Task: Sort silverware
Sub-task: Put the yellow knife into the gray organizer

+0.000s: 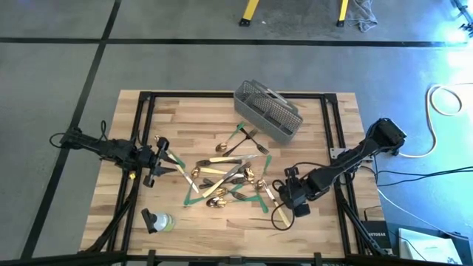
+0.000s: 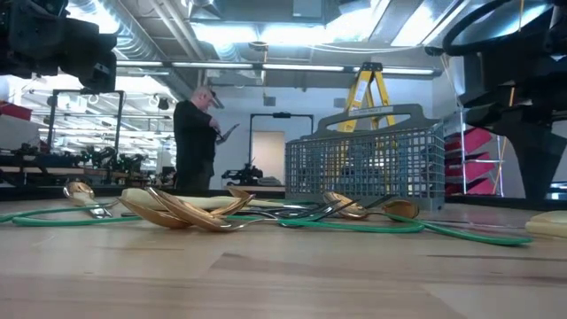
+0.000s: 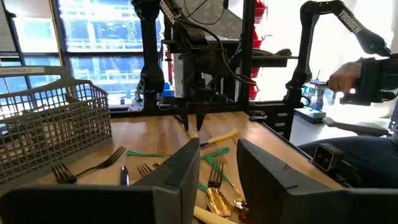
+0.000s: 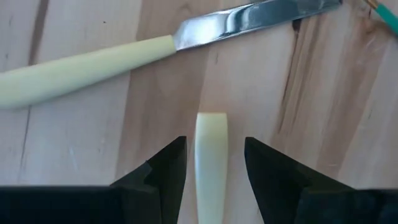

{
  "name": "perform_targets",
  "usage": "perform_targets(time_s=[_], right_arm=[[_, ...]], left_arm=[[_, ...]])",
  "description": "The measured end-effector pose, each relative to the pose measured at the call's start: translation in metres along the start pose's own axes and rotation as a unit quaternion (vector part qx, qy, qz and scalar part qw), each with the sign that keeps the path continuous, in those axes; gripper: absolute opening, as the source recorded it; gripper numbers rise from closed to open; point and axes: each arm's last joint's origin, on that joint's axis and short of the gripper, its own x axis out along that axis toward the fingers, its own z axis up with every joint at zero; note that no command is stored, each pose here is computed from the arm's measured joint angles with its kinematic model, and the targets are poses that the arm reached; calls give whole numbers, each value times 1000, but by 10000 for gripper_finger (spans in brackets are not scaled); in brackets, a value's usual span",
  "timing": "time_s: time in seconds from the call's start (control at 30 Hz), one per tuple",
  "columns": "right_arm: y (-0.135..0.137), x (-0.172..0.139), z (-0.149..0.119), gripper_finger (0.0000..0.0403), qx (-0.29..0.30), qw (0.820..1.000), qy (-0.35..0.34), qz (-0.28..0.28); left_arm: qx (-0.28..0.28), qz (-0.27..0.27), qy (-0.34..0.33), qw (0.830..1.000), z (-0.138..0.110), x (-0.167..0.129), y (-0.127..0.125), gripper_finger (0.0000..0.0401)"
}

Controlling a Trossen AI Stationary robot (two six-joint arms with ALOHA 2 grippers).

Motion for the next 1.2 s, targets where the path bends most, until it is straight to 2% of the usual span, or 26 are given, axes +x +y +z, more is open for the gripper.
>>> perform_targets(time_s=[0.53,1.0,1.2], right_arm=[[0,0,0,145,5,1000,2,2],[2,17,-1,145,9,999,40,-7],[2,18,-1,121,-1,999,39,-12]], left_arm=[[0,0,0,1000,0,0,0,92],[-5,0,14,1000,-3,0,0,92],[-7,0,14,1000,-3,0,0,92]])
